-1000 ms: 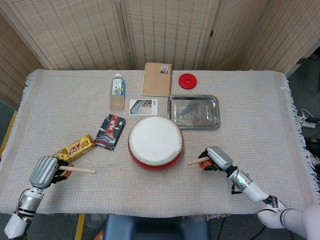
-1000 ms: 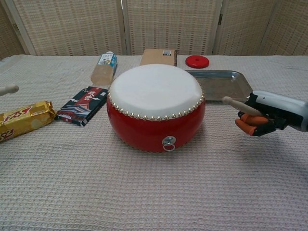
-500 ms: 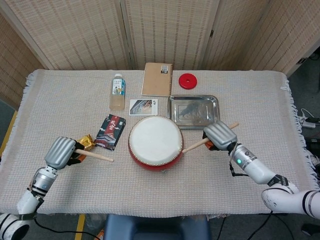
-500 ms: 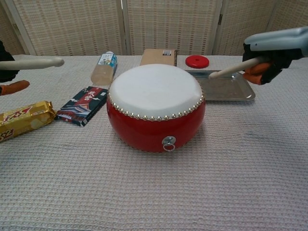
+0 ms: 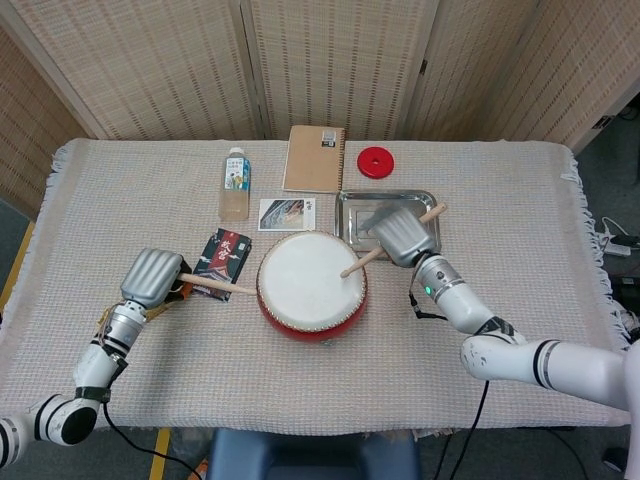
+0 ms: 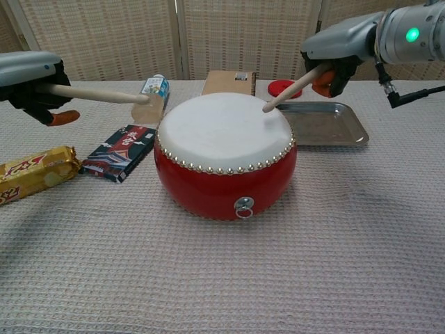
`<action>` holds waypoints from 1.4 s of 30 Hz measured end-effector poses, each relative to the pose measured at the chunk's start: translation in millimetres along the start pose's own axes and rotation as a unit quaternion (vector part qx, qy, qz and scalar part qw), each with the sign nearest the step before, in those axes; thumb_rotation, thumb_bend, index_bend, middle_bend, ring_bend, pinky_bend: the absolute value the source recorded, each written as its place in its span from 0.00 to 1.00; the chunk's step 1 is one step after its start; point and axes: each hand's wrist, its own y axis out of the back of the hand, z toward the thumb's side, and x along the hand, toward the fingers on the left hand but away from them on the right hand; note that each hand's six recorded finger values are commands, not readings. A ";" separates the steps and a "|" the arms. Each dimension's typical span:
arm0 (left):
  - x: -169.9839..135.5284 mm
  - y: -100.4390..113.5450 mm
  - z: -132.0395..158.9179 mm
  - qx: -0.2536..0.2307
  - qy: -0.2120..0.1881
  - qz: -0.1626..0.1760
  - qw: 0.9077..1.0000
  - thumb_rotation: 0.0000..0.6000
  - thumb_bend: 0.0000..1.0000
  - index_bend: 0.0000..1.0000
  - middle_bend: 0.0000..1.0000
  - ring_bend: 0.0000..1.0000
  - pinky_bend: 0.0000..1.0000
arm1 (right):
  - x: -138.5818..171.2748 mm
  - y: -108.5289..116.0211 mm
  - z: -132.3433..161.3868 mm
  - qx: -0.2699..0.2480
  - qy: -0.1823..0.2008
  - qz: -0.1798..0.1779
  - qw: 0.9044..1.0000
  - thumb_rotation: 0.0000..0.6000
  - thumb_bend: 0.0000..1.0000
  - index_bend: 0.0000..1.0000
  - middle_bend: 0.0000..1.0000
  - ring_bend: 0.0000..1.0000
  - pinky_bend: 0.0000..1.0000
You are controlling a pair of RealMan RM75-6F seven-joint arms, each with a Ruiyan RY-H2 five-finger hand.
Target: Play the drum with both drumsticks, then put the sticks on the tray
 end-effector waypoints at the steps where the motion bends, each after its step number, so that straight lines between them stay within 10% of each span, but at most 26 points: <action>1: 3.3 1.7 4.2 -0.002 0.001 0.001 1.000 1.00 0.46 1.00 1.00 1.00 1.00 | -2.3 -1.6 1.1 0.015 -0.003 0.000 1.000 1.00 0.69 1.00 1.00 1.00 1.00; 8: 19.6 4.4 28.0 -0.009 -0.001 0.004 1.000 1.00 0.46 1.00 1.00 1.00 1.00 | -10.4 -9.8 5.4 0.067 -0.028 0.001 0.997 1.00 0.68 1.00 1.00 1.00 1.00; 18: 38.1 -32.1 60.9 0.038 -0.009 -0.010 0.999 1.00 0.46 1.00 1.00 1.00 1.00 | 2.0 34.8 13.5 -0.084 -0.002 -0.056 0.995 1.00 0.69 1.00 1.00 1.00 1.00; 31: 30.0 8.4 50.8 0.017 0.007 0.045 0.999 1.00 0.46 1.00 1.00 1.00 1.00 | -18.8 -11.7 20.3 0.034 -0.029 -0.003 0.999 1.00 0.69 1.00 1.00 1.00 1.00; 42: 42.2 -31.7 63.3 0.063 0.004 -0.001 0.998 1.00 0.46 1.00 1.00 1.00 1.00 | 3.7 36.3 22.3 -0.069 0.005 -0.073 0.995 1.00 0.69 1.00 1.00 1.00 1.00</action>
